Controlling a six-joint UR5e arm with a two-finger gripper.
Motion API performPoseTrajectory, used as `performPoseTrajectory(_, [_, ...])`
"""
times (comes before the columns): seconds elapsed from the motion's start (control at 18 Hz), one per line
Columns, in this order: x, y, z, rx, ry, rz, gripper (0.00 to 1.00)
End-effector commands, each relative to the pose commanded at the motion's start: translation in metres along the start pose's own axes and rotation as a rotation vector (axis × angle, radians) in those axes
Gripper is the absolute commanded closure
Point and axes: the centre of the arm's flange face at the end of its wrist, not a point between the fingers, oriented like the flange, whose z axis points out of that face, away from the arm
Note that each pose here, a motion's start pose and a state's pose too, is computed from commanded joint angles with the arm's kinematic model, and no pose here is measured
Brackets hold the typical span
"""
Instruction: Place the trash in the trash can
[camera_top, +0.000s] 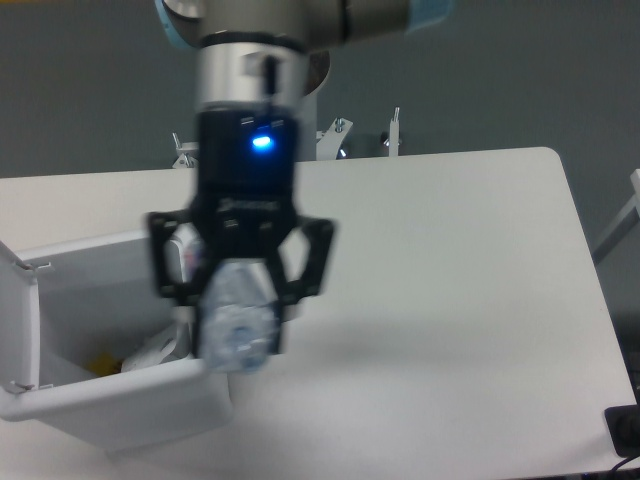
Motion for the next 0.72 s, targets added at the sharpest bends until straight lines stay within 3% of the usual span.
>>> performPoseTrajectory(0.28, [0.02,0.026,0.027,-0.057,0.03,0.023,0.36])
performPoseTrajectory(0.33, [0.019,0.029,0.03,-0.064,0.029,0.023,0.31])
performPoseTrajectory(0.39, [0.02,0.028,0.028,-0.061,0.029,0.025,0.19])
performPoseTrajectory(0.44, [0.022,0.023,0.02,-0.048,0.03,0.029,0.0])
performPoseTrajectory(0.61, [0.018,0.014,0.003,-0.026,0.018,0.028,0.0])
performPoseTrajectory(0.72, [-0.011,0.003,-0.012,-0.003,-0.048,0.0,0.0])
